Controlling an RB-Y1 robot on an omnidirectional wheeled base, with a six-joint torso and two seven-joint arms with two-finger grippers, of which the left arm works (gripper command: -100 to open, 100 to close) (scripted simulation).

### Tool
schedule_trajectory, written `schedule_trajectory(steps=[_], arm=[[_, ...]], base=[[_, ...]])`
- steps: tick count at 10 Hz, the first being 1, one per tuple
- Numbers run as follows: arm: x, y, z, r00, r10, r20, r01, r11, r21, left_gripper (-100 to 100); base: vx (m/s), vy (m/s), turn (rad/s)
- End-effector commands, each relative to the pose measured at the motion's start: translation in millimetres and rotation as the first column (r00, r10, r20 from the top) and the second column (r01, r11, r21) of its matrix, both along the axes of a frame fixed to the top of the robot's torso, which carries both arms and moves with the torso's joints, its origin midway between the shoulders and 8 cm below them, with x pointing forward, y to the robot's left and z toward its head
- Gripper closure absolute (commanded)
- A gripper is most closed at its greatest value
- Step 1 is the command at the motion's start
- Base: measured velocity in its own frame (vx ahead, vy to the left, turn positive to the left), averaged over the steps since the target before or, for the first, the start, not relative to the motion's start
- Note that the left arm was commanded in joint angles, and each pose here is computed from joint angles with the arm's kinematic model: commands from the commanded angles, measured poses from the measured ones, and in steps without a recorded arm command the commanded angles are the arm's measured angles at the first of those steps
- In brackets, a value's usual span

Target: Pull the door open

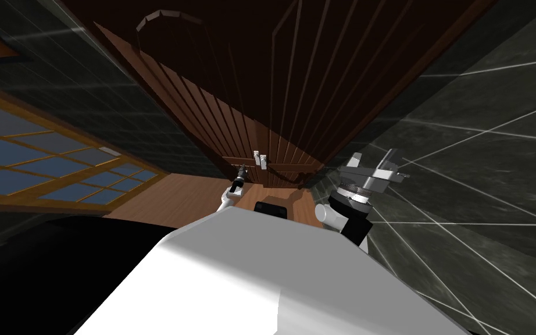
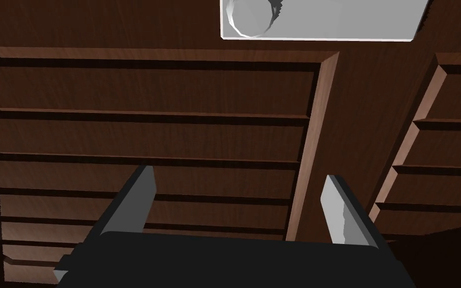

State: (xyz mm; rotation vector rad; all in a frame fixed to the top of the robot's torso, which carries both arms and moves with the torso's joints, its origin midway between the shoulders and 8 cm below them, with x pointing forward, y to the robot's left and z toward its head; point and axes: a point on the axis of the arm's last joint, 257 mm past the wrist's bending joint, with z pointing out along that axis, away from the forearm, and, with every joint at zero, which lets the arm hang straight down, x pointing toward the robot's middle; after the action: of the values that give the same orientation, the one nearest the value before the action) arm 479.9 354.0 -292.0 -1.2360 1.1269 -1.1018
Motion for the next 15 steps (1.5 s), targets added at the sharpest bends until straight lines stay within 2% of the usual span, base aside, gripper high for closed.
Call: schedule_trajectory(steps=[1,3,4,5,7,10,13,15], arm=[[5.0,-2.8,-3.6,1.0,-0.005,-0.008,0.005,0.9999,-0.015,-100],[11.7,-10.4,-4.2,0.9998,-0.017,-0.007,0.017,0.9994,-0.029,-100],[9.6,-8.4,-3.7,0.9999,-0.014,-0.007,0.013,0.9996,-0.025,-100],[-0.5,15.8,-12.9,0.9993,0.021,-0.032,-0.022,0.9997,-0.012,-100],[-12.0,45.0,-20.3,0.9965,0.062,-0.055,-0.062,0.9981,0.006,-100],[-31.2,97.5,-26.1,0.9874,0.135,-0.083,-0.132,0.9905,0.039,-100],[-39.9,131.9,-23.0,0.9797,0.18,-0.087,-0.176,0.9828,0.056,-100],[-35.2,131.3,-19.7,0.981,0.178,-0.079,-0.174,0.9835,0.05,-100]], base=[[0.179,-0.043,-0.084],[0.187,-0.059,-0.112],[0.079,-0.032,-0.015],[-0.078,0.092,0.179],[-0.129,0.102,0.129],[-0.054,0.042,0.057],[0.084,-0.032,-0.022],[0.195,0.002,-0.086]])
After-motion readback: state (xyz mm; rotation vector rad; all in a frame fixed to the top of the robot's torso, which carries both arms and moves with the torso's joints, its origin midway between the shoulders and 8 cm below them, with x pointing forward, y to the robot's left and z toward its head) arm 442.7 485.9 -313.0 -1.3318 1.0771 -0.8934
